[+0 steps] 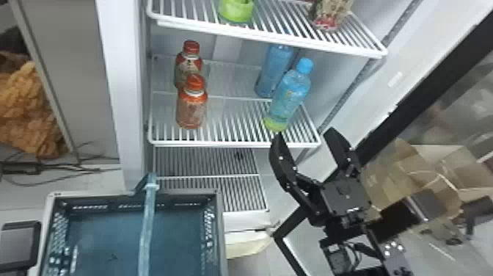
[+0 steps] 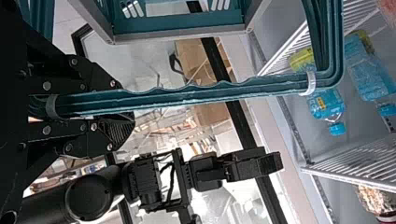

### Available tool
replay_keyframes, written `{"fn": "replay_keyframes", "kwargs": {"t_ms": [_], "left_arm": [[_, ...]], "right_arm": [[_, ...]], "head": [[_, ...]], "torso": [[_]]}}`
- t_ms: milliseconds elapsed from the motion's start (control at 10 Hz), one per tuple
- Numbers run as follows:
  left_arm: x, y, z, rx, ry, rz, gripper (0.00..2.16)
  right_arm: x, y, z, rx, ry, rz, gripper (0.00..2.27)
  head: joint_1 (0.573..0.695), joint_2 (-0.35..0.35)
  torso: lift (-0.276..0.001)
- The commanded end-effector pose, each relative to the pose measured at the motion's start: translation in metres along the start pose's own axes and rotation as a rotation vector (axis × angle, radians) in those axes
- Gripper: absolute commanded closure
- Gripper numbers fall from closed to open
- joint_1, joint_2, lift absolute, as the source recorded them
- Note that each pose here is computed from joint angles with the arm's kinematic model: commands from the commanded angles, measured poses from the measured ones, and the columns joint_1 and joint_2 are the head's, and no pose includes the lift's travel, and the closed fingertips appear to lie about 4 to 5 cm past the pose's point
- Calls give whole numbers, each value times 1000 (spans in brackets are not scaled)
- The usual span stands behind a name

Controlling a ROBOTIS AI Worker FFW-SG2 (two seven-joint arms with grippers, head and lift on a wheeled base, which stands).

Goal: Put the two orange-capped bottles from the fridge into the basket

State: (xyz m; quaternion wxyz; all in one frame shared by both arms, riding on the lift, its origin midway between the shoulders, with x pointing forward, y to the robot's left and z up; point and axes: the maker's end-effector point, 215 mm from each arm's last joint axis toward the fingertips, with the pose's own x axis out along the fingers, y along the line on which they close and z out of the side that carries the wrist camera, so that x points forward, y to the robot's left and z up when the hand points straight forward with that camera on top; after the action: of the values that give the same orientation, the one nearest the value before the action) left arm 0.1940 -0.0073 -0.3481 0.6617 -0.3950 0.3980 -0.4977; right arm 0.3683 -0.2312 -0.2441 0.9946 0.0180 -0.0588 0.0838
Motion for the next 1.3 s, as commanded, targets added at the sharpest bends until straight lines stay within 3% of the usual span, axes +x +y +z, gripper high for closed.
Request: {"fn": "replay_keyframes", "kwargs": {"t_ms": [0, 600, 1200], "left_arm": [[0, -1, -1, -2, 0, -2, 1202], [0, 0, -2, -6, 1, -2, 1202], [0, -1, -1, -6, -3, -5, 1202]], "right_arm": [[0, 0, 1, 0, -2, 0, 85], [1, -1, -5, -1, 8, 3, 85], [48, 9, -67, -51, 32, 160, 81]], "head": [[695, -350], [695, -350], [695, -350]], "torso": [[-235], [-235], [-235]]}}
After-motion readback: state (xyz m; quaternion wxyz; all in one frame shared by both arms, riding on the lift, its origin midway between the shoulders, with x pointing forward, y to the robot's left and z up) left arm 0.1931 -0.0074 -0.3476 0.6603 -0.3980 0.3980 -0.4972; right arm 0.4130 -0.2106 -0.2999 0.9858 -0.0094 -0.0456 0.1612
